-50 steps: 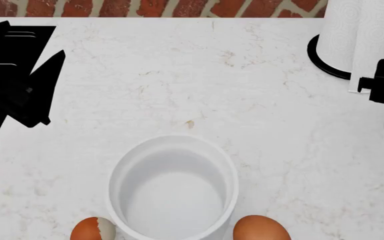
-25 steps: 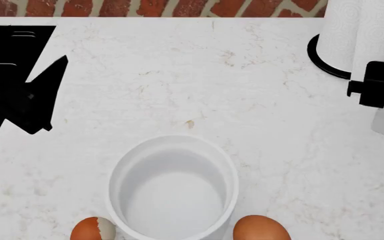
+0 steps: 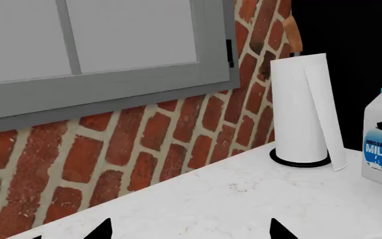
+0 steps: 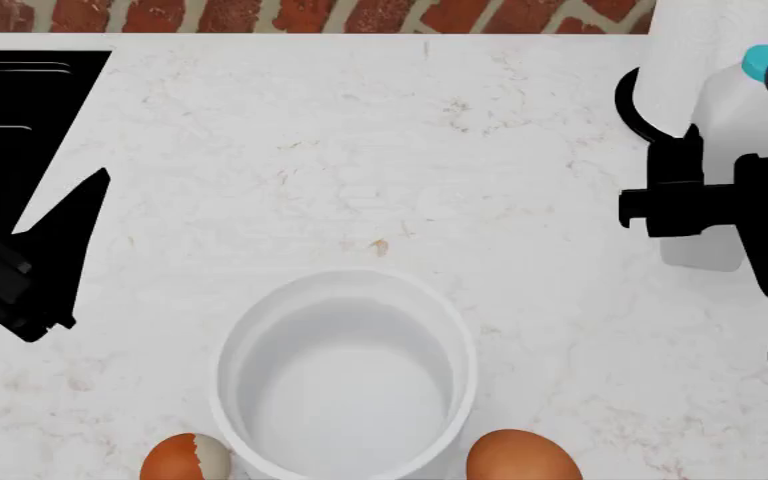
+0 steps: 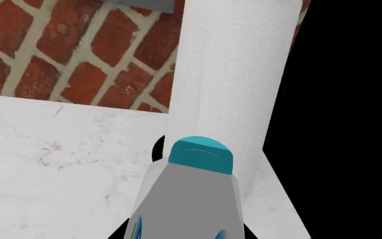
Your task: Place the eggs and milk next to the bowl.
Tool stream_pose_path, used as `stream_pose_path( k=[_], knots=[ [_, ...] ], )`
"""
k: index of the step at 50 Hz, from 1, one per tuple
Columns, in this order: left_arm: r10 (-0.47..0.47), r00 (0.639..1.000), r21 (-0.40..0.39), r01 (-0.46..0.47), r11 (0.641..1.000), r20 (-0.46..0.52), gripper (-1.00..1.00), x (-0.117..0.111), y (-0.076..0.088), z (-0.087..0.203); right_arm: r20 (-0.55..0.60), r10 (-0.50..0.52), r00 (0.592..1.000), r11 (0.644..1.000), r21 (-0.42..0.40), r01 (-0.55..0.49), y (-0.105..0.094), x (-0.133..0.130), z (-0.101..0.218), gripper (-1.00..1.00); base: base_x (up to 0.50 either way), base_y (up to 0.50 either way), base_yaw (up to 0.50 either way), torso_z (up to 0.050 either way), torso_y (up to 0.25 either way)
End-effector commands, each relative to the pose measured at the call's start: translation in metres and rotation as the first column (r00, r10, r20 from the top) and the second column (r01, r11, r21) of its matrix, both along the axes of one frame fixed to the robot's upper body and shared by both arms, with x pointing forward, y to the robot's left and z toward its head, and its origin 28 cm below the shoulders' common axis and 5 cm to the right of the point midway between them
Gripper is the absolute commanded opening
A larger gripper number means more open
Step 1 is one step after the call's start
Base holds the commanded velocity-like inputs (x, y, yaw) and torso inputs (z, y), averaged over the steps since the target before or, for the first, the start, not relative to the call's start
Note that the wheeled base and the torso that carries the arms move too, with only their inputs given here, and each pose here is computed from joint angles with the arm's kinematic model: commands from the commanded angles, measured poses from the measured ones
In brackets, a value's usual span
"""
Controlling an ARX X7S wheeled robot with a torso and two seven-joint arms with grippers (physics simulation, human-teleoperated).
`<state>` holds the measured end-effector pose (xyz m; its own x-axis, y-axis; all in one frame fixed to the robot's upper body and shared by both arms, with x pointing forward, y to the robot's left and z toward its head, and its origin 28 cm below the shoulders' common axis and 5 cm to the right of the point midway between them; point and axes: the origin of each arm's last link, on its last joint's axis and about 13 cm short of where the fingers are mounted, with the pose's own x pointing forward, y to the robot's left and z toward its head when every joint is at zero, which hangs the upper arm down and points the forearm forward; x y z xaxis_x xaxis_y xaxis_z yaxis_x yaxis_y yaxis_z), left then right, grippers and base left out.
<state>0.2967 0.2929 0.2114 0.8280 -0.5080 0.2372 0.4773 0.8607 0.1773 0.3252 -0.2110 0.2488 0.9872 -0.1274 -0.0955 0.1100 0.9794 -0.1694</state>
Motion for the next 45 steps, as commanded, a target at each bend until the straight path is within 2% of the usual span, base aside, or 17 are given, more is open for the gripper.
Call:
stream_pose_path(
  k=[1,12,20,45],
  knots=[
    [-0.005,1.0,-0.01,0.005,1.0,0.031,1.0,-0.015,0.005,-0.007,0.08,0.123,0.989,0.992,-0.047,-0.119,0.006,-0.012,0.018,-1.0,0.0,0.0,0.0,0.0,0.0],
    [0.001,0.999,-0.012,-0.001,1.0,0.038,1.0,-0.028,0.009,-0.016,0.079,0.21,0.974,0.977,-0.055,-0.206,0.014,-0.022,0.024,-1.0,0.0,0.0,0.0,0.0,0.002],
    [0.004,0.999,-0.012,-0.004,1.0,0.042,1.0,-0.037,0.011,-0.023,0.076,0.3,0.951,0.953,-0.066,-0.296,0.02,-0.032,0.029,-1.0,0.0,0.0,0.0,0.0,0.0],
    [0.005,0.999,-0.008,-0.005,1.0,0.043,1.0,-0.044,0.012,-0.036,0.034,0.42,0.907,0.906,-0.067,-0.418,0.02,-0.055,0.036,-1.0,0.0,0.0,0.0,0.001,0.001]
  ],
)
